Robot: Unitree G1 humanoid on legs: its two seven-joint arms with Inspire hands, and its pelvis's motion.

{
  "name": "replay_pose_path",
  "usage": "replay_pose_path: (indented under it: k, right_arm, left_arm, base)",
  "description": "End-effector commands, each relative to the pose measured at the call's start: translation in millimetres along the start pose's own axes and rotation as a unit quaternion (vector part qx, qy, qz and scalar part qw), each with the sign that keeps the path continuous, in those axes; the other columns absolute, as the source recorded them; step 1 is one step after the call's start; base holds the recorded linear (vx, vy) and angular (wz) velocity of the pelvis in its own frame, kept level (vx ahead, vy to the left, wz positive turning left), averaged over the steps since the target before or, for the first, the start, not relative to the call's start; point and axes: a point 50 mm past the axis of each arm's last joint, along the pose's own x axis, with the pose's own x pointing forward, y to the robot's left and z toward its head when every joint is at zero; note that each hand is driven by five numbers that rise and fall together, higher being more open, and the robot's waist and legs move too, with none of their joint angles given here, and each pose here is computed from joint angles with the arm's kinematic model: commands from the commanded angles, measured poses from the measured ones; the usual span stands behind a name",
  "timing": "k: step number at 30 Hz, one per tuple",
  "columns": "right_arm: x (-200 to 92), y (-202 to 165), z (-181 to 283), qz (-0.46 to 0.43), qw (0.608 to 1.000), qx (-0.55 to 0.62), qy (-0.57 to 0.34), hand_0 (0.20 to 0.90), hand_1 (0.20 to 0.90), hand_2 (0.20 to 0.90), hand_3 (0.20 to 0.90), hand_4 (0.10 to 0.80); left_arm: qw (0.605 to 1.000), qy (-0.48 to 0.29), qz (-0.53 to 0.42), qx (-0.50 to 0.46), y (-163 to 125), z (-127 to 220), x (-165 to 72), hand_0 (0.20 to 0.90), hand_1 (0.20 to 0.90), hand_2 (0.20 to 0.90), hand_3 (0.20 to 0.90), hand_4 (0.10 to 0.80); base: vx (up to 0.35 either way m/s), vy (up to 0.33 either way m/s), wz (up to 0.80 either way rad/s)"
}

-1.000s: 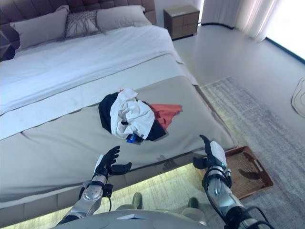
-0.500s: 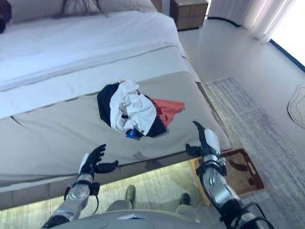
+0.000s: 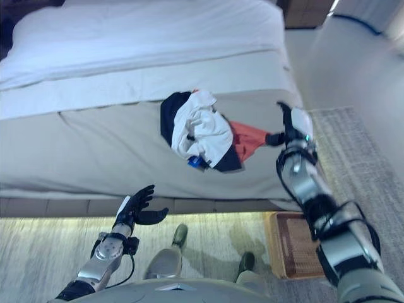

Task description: Pick up the clothes from the bed and place them into the basket

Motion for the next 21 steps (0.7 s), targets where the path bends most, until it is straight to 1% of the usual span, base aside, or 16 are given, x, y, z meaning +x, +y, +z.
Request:
replay_pose_path:
  k: [1, 2, 5, 13, 14, 18, 21]
  right_arm:
    - [29, -55, 59, -0.073, 0.993, -0.006, -0.097, 0.9, 0.9, 0.9, 0.9, 0.8]
    - [36, -69, 68, -0.089, 0.99, -0.017, -0.105, 0.9, 0.9, 0.9, 0.9, 0.8]
    - [43, -85, 80, -0.105, 0.988, -0.038, -0.109, 0.9, 0.9, 0.9, 0.9, 0.8]
    - [55, -114, 99, -0.144, 0.984, -0.059, -0.089, 0.9, 0.9, 0.9, 0.9, 0.8]
    - [57, -119, 102, -0.152, 0.983, -0.06, -0.082, 0.9, 0.9, 0.9, 0.9, 0.8]
    - [60, -131, 105, -0.17, 0.981, -0.068, -0.063, 0.9, 0.9, 0.9, 0.9, 0.8]
    - [61, -136, 105, -0.172, 0.981, -0.073, -0.052, 0.9, 0.9, 0.9, 0.9, 0.8]
  left_arm:
    - [0.99, -0.141, 0.001, 0.003, 16, 62, 14, 0.9, 0.9, 0.9, 0.9, 0.8]
    - [0.987, -0.158, -0.001, 0.002, 16, 70, 15, 0.9, 0.9, 0.9, 0.9, 0.8]
    - [0.983, -0.185, -0.004, -0.004, 17, 83, 15, 0.9, 0.9, 0.9, 0.9, 0.8]
    - [0.957, -0.286, 0.015, -0.043, 28, 131, 5, 0.9, 0.9, 0.9, 0.9, 0.8]
    - [0.948, -0.312, 0.025, -0.049, 33, 142, 0, 0.9, 0.9, 0.9, 0.9, 0.8]
    - [0.937, -0.342, 0.03, -0.062, 39, 153, -9, 0.9, 0.9, 0.9, 0.9, 0.8]
    - [0.934, -0.349, 0.029, -0.066, 40, 156, -12, 0.9, 0.9, 0.9, 0.9, 0.8]
  base:
    - [-0.105, 0.062, 0.28]
    - [-0.065, 0.057, 0.24]
    - [-0.051, 0.079, 0.25]
    - [-0.046, 0.034, 0.27]
    - [0.045, -0.032, 0.12]
    - [-0.004, -0.013, 0.1]
    - [-0.028, -0.011, 0.0]
